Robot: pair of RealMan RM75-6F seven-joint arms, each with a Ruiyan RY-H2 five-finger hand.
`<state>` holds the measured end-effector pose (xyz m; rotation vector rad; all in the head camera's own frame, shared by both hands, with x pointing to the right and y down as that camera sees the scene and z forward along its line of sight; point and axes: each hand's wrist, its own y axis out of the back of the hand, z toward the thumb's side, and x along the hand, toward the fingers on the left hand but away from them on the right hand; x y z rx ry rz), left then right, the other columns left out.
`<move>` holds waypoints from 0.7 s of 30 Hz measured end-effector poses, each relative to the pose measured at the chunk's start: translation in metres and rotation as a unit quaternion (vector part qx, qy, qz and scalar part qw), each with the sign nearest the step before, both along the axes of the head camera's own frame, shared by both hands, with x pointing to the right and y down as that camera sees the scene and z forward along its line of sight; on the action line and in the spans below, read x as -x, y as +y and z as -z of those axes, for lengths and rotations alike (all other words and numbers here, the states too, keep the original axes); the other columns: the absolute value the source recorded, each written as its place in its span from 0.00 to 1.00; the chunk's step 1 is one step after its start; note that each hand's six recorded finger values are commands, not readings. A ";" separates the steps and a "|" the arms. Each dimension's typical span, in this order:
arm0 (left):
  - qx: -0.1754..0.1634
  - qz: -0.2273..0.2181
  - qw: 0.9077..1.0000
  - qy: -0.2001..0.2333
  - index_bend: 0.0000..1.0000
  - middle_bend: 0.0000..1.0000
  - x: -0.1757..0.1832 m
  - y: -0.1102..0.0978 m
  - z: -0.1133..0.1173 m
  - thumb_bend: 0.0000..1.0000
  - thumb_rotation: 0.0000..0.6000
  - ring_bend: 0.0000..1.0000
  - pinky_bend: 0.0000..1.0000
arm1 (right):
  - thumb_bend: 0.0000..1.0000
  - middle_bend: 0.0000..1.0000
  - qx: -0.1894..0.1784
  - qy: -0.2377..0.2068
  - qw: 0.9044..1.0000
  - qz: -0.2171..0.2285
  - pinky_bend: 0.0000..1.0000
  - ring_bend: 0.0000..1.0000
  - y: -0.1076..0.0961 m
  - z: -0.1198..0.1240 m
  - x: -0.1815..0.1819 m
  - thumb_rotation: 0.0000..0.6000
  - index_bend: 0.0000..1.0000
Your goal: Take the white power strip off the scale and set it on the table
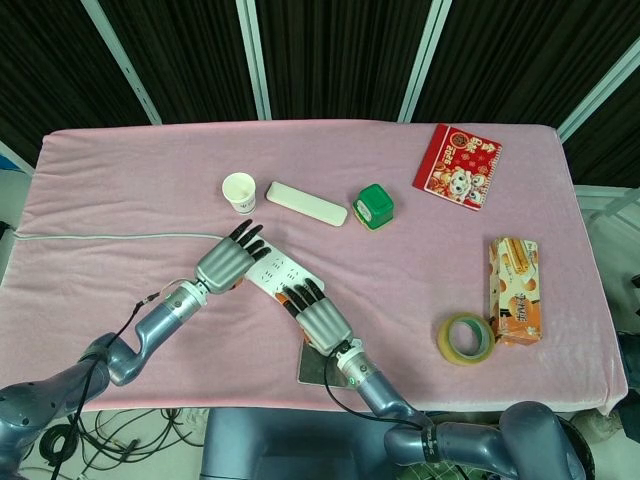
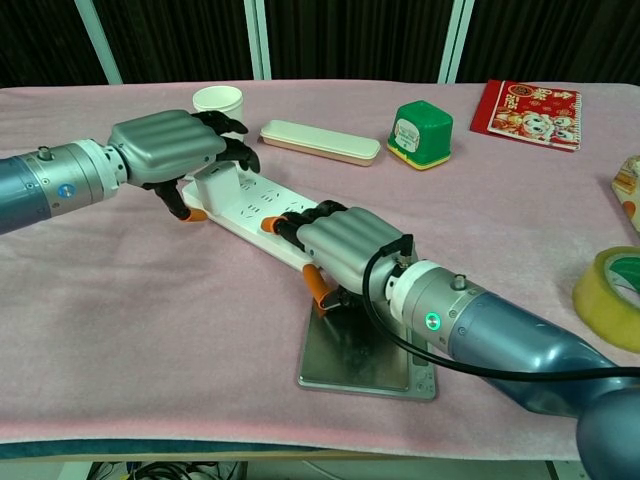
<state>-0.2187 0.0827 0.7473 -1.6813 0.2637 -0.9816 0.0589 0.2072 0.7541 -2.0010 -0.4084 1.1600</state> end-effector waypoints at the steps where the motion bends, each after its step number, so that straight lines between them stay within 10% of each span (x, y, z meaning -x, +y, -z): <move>1: 0.000 0.000 1.000 0.001 0.26 0.26 0.000 0.000 0.000 0.24 1.00 0.00 0.07 | 0.73 0.13 0.000 0.000 1.000 0.000 0.05 0.16 0.000 0.000 0.000 1.00 0.10; 21: -0.006 0.010 1.000 0.019 0.38 0.38 -0.001 0.002 -0.005 0.31 1.00 0.02 0.11 | 0.73 0.13 0.000 0.008 1.000 -0.006 0.05 0.16 -0.001 -0.003 -0.008 1.00 0.13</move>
